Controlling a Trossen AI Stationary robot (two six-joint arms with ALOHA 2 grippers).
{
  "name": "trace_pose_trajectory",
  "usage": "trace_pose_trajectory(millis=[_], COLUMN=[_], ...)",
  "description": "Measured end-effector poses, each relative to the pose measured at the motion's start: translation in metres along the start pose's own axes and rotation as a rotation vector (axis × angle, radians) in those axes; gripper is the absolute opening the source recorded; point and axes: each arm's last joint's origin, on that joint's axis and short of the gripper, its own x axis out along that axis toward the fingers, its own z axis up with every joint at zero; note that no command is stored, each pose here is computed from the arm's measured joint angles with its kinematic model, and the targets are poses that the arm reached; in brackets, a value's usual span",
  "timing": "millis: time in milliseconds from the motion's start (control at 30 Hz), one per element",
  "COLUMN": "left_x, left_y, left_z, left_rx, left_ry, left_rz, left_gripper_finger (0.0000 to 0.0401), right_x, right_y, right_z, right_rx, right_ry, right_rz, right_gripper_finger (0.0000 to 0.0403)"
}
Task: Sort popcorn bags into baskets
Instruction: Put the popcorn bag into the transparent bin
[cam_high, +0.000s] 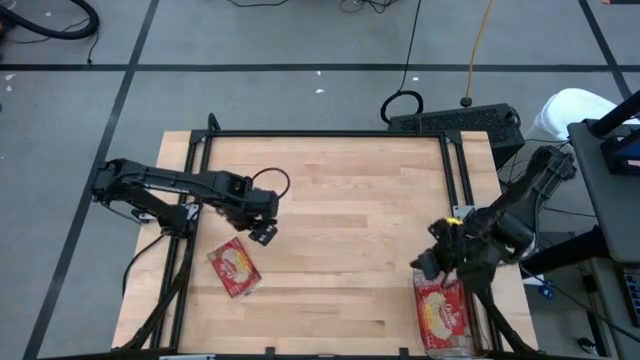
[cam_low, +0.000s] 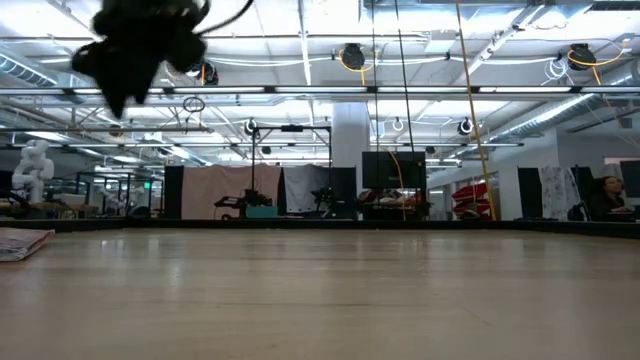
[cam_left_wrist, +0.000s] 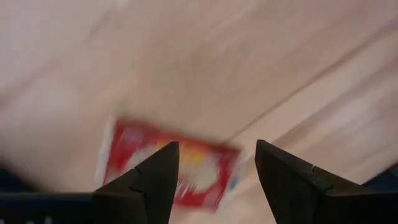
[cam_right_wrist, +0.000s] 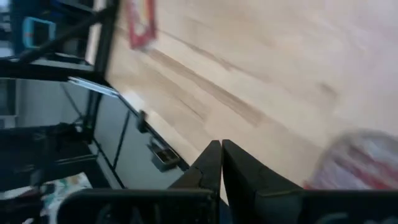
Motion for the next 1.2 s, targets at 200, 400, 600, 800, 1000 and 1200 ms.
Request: trace_pose_trajectory(millis=[200, 400, 600, 800, 1000, 1200], left_x=[0.041, 0.064, 0.080, 0.101, 0.128, 0.131], left_y=[0.025, 0.041, 0.050, 0.064, 0.081, 0.081], left_z=[-0.014, -0.025, -0.030, -0.031, -0.028, -0.023], left_rx=[-0.105, -0.136, -0.097, -0.017, -0.075, -0.102], left_ry=[0.217, 0.287, 0.303, 0.305, 0.275, 0.244], left_rz=[0.091, 0.177, 0.199, 0.172, 0.075, 0.043], left_gripper_finger=[0.0214, 0.0237, 0.0302, 0.0328, 0.0287, 0.0168], right_x=[-0.001, -0.009, -0.020, -0.031, -0.040, -0.045], right_y=[0.011, 0.010, 0.005, -0.002, -0.006, -0.008], right_z=[0.019, 0.035, 0.046, 0.052, 0.055, 0.056], right_rx=[-0.119, -0.243, -0.351, -0.501, -0.558, -0.625], right_ry=[-0.045, -0.012, 0.015, -0.006, -0.013, -0.006], right_rz=[0.089, 0.111, 0.135, 0.144, 0.182, 0.205], right_gripper_finger=[0.0007, 0.0006, 0.0006, 0.0006, 0.0006, 0.0006])
